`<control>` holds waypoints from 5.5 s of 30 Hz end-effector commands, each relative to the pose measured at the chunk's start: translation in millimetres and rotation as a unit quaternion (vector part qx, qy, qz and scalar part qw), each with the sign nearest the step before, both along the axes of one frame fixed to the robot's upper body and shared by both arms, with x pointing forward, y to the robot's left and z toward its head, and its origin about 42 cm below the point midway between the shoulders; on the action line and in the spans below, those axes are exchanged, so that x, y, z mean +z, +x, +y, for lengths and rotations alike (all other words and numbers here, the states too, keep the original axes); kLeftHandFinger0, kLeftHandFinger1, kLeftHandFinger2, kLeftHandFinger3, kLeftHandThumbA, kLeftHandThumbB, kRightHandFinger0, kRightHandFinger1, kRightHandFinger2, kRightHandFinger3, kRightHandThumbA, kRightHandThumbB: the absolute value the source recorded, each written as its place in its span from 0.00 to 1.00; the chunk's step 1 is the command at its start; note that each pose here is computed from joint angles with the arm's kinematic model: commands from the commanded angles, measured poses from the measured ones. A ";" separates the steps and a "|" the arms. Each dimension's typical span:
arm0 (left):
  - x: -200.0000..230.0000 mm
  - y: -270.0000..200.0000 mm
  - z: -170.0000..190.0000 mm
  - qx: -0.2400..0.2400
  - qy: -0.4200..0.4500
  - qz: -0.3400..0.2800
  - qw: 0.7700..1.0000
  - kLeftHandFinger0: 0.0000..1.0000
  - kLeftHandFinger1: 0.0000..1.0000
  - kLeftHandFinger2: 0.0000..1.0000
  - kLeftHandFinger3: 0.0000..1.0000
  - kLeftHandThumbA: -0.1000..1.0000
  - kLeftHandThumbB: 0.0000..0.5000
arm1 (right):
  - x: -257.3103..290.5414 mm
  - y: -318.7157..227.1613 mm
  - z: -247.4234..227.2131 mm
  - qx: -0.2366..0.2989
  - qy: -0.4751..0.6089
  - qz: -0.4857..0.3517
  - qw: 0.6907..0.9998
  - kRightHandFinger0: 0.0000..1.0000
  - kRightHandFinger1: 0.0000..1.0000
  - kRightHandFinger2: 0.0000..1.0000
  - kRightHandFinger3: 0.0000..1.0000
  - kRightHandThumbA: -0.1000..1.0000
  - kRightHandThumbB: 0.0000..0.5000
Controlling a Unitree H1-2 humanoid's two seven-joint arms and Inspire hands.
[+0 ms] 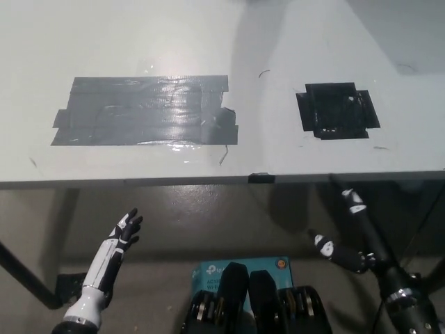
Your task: A person hands an oraange duster to the robot and the robot grabs it with its right hand and places it on the black marked spot infron tof it on the desk
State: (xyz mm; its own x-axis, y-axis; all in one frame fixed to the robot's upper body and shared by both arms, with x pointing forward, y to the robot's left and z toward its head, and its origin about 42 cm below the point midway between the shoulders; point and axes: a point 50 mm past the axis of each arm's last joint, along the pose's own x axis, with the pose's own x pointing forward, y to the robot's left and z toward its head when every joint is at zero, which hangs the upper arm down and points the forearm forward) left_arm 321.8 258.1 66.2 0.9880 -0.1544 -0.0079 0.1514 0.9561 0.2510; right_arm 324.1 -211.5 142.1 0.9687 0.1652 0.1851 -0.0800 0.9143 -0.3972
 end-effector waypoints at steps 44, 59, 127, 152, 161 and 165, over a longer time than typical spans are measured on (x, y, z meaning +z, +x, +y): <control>11.2 1.1 -2.8 -0.029 0.020 -0.027 0.999 1.00 1.00 1.00 1.00 1.00 0.58 | 286.3 243.6 50.9 -0.003 -0.034 0.081 0.996 1.00 1.00 1.00 1.00 1.00 0.72; 17.0 5.9 -2.4 -0.032 0.023 -0.035 0.999 1.00 1.00 1.00 1.00 1.00 0.53 | 216.8 270.0 70.6 0.016 -0.051 0.182 0.982 1.00 1.00 1.00 1.00 1.00 0.77; 28.0 25.4 -0.3 -0.044 0.029 -0.038 0.998 1.00 1.00 1.00 1.00 1.00 0.31 | 129.2 240.3 -50.2 -0.107 -0.095 0.116 0.983 0.36 0.60 0.82 0.72 0.00 0.44; 33.9 33.6 -2.0 -0.051 0.038 -0.042 0.997 1.00 1.00 1.00 1.00 1.00 0.36 | 128.2 241.3 -40.8 0.006 -0.139 0.090 0.986 1.00 1.00 1.00 1.00 0.75 0.76; 35.4 34.2 -3.0 -0.051 0.047 -0.040 0.997 1.00 1.00 1.00 1.00 1.00 0.40 | 151.2 227.3 -42.9 0.002 -0.145 0.040 0.989 1.00 1.00 1.00 1.00 0.85 0.77; 40.2 39.9 -5.0 -0.051 0.052 -0.047 0.996 1.00 1.00 1.00 1.00 1.00 0.40 | 192.6 210.0 -43.2 0.006 -0.139 -0.025 0.990 1.00 1.00 1.00 1.00 0.91 0.82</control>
State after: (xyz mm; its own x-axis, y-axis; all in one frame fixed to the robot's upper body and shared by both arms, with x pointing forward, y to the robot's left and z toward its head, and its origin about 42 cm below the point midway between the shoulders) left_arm 349.2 254.0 87.3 0.9713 -0.2376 0.0123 0.2214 0.9217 0.3184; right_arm 545.1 -245.0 254.8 0.9782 0.2057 -0.0281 -0.1813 0.7803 -0.5985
